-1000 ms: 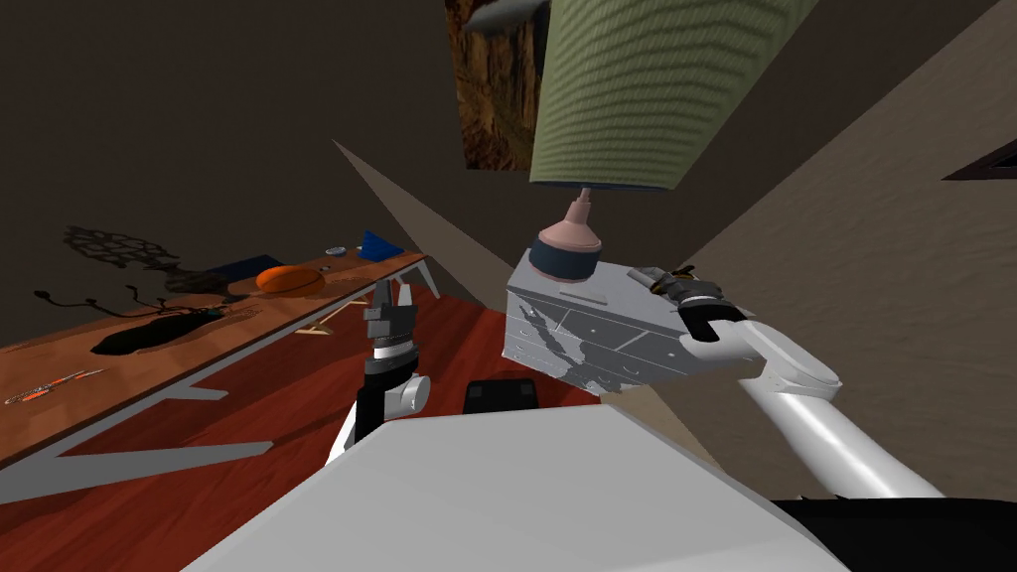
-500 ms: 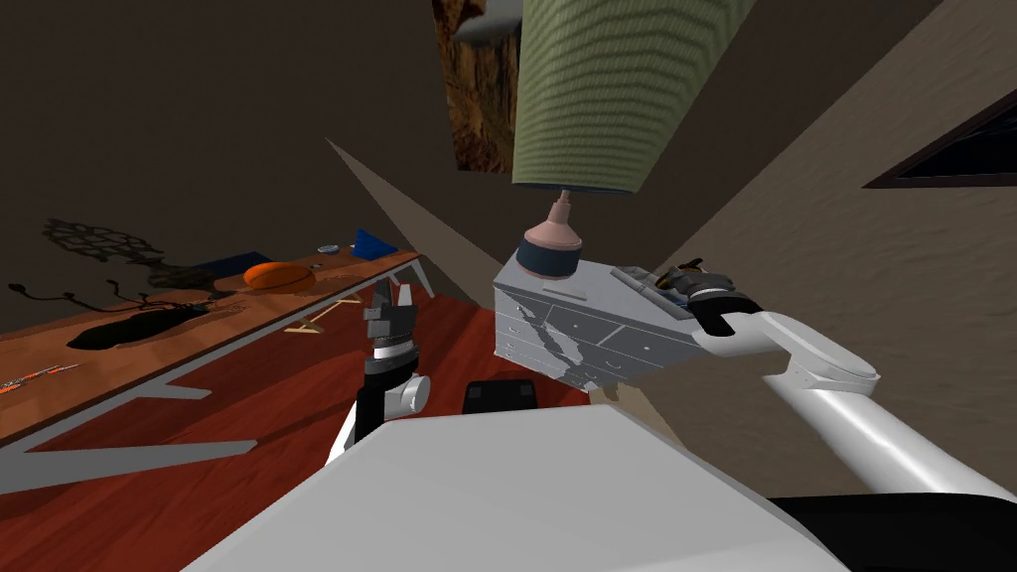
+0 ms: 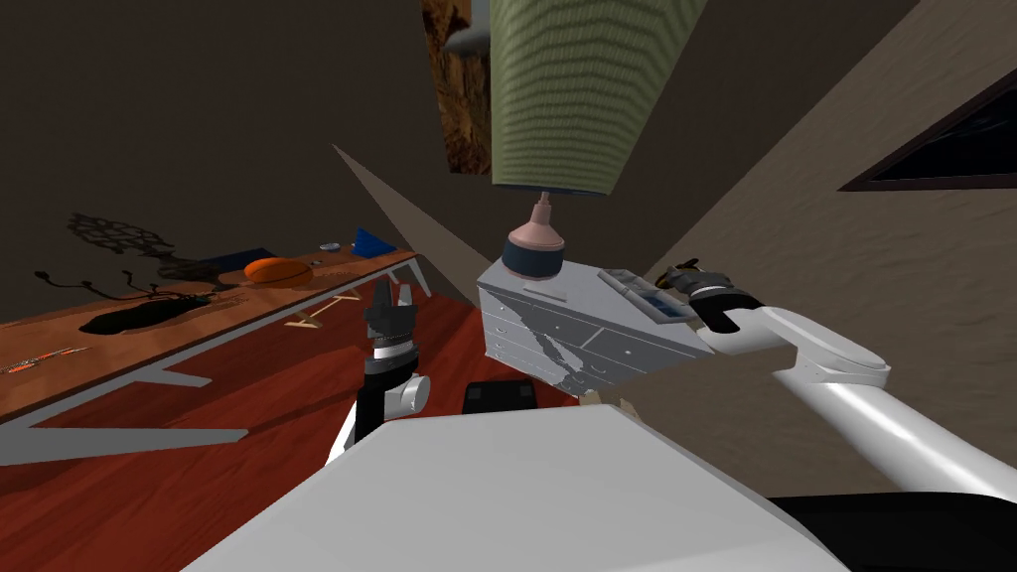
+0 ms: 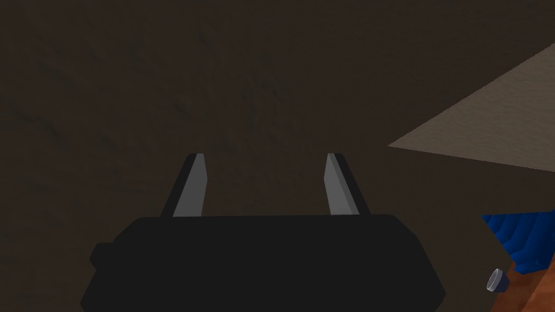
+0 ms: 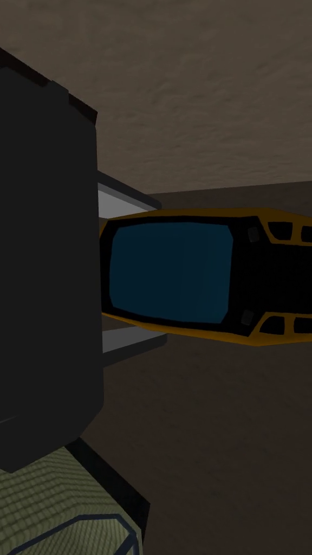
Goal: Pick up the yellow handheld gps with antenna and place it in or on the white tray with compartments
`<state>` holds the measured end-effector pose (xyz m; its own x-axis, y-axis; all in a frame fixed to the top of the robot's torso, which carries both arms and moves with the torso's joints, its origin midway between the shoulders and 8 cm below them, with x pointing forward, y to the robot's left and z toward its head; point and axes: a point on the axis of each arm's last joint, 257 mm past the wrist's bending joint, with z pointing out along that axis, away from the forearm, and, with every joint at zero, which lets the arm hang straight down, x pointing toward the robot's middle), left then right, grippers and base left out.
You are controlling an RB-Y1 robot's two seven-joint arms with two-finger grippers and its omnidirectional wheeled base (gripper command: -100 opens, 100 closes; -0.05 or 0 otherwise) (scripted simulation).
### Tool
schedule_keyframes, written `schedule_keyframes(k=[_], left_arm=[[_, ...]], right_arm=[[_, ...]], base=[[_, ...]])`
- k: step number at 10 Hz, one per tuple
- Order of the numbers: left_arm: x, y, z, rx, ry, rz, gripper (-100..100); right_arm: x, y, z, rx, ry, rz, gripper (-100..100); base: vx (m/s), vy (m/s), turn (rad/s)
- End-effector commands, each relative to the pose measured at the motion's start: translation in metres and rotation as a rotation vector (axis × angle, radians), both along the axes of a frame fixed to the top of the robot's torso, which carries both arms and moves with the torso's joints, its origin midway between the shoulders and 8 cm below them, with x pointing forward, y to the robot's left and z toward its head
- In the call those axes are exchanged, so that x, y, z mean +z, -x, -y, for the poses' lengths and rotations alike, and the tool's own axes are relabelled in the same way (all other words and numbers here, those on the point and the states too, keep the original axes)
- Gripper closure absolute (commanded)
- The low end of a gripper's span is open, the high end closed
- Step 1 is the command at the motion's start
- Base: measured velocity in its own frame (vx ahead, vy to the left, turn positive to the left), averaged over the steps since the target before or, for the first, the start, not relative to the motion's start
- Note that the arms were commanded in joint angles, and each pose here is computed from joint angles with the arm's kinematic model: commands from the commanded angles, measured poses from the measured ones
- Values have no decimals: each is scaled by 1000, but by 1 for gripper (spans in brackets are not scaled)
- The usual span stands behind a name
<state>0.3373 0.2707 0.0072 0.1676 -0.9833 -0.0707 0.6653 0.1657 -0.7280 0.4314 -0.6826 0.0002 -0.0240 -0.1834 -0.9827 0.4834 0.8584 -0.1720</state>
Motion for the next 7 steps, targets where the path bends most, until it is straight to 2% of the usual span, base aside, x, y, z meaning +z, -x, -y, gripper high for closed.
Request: schedule_keyframes(k=[1, 3, 4, 5, 7], left_arm=[[0, 0, 0, 0, 0, 0, 0], [0, 0, 0, 0, 0, 0, 0], [0, 0, 0, 0, 0, 0, 0], [0, 0, 0, 0, 0, 0, 0], [0, 0, 0, 0, 1, 0, 0]], right_arm=[[-7, -4, -2, 16, 8, -27, 100], [-15, -12, -12, 55, 28, -60, 100], [-12, -10, -6, 36, 20, -50, 100], [-11, -11, -8, 41, 24, -51, -100], [-11, -11, -8, 41, 24, -51, -100]], base=[[50, -274, 170], [93, -217, 201], [36, -84, 66], [9, -18, 1], [2, -4, 1]])
